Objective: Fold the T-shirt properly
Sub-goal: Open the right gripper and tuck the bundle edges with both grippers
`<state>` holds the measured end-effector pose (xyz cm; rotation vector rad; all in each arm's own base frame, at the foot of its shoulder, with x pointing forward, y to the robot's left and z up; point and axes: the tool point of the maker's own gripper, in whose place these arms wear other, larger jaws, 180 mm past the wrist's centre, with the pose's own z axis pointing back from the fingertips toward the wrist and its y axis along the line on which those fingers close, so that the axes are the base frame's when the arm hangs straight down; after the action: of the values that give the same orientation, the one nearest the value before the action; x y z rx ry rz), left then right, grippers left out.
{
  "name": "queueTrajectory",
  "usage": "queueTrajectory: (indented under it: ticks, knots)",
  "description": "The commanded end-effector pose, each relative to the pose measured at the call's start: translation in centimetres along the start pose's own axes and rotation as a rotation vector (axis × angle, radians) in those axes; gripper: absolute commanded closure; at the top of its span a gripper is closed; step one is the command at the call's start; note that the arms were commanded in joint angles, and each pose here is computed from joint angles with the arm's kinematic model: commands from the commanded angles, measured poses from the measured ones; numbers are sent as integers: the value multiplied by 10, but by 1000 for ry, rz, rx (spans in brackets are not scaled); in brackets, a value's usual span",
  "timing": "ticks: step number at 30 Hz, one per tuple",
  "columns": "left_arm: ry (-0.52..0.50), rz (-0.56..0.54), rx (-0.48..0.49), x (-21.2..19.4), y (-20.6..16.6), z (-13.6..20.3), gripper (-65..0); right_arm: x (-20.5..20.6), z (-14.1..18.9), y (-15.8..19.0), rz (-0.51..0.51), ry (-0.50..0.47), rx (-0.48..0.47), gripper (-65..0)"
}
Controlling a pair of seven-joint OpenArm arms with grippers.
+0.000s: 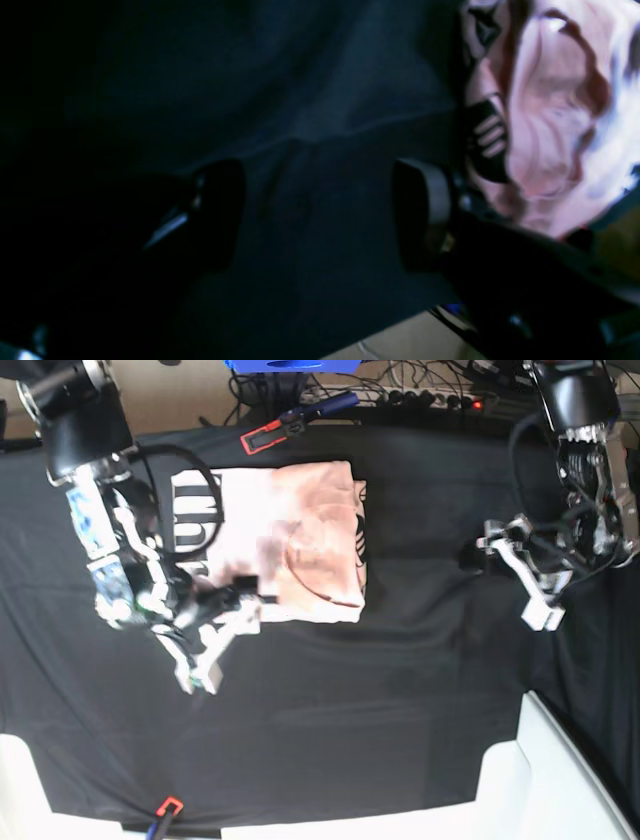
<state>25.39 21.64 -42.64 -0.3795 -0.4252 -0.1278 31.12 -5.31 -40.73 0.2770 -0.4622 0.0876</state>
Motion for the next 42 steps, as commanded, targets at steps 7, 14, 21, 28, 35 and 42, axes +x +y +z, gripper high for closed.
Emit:
queueTrajectory:
  ticks: [7, 14, 21, 28, 35, 42]
  knots:
    - [128, 62, 6, -37, 12, -19, -531, 2, 25, -14, -44, -100, -11, -373]
    - [151, 75, 0, -44, 7, -27, -531, -13, 25, -10, -53, -87, -2, -373]
    - [223, 157, -95, -53, -17, -54, -531, -21, 24, -9, -58, -72, 0, -373]
    - [222, 176, -135, -50, -24, -60, -529, -27, 24, -13, -56, -60, -10, -373]
    - [117, 111, -237, -29, -40, -26, -527, -26, 24, -13, -54, -62, -13, -373]
    - [37, 124, -323, -10, -55, -16, -527, -24, 24, -12, -54, -67, -10, -373]
